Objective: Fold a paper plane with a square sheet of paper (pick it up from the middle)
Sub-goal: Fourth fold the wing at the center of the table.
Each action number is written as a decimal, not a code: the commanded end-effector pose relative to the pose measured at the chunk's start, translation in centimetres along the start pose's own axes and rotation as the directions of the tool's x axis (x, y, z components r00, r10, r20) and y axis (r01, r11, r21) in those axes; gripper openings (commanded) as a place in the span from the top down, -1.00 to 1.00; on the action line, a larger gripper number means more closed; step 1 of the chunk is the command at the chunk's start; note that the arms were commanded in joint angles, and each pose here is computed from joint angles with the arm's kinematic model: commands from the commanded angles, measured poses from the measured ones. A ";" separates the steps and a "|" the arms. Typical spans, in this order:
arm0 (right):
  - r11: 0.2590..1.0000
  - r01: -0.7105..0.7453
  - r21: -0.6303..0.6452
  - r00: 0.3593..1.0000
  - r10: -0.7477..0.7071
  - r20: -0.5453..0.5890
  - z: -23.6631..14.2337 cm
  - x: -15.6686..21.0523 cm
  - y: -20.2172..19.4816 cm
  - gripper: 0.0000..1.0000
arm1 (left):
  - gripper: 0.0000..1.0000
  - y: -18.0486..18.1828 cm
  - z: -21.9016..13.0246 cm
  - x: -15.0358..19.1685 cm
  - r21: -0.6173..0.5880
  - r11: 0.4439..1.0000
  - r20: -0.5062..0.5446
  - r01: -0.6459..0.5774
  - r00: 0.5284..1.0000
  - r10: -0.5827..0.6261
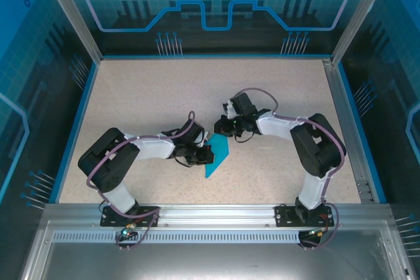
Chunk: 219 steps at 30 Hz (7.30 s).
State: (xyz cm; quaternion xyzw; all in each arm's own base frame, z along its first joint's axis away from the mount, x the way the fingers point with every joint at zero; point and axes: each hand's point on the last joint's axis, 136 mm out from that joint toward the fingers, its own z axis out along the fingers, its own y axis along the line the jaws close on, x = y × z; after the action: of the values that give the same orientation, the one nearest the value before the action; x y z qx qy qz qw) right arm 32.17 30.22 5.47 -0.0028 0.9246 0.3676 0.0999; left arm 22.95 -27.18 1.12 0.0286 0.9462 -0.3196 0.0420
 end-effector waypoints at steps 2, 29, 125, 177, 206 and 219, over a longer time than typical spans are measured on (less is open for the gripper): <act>0.998 -0.065 0.017 0.997 0.066 -0.039 1.6 2.3 -2.1 0.86 | 0.85 3.3 0.3 3.1 -0.124 0.990 -0.090 0.065 0.993 -0.076; 0.977 -0.116 0.179 0.988 0.132 -0.079 2.8 5.8 -8.2 0.90 | 0.62 -1.2 0.8 -3.2 0.116 0.969 -0.055 0.219 0.975 -0.214; 0.977 -0.081 0.195 0.997 0.081 0.008 -3.7 5.4 -5.3 0.32 | 0.41 -0.3 -4.6 -3.9 -0.076 0.991 0.121 0.110 0.988 -0.100; 0.996 -0.068 0.054 0.994 0.072 -0.086 -0.9 3.4 0.4 0.85 | 0.71 -1.4 -1.5 -3.3 -0.069 0.991 0.027 0.118 0.993 -0.117; 0.974 -0.189 0.126 0.982 0.187 0.024 1.6 -1.1 -7.1 0.83 | 0.82 3.3 1.0 -0.5 -0.178 0.975 -0.040 0.134 0.989 -0.144; 0.992 -0.100 0.074 0.995 0.098 0.034 -1.8 -2.2 -3.5 0.70 | 0.83 2.9 0.3 -0.7 -0.186 0.975 -0.037 0.122 0.991 -0.131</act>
State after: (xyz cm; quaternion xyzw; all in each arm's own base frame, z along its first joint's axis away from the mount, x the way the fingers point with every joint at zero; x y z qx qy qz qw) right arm 34.09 26.54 1.94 0.0709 0.9375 0.3323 0.0750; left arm 25.82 -26.80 1.18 -0.0291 0.9597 -0.2777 0.0332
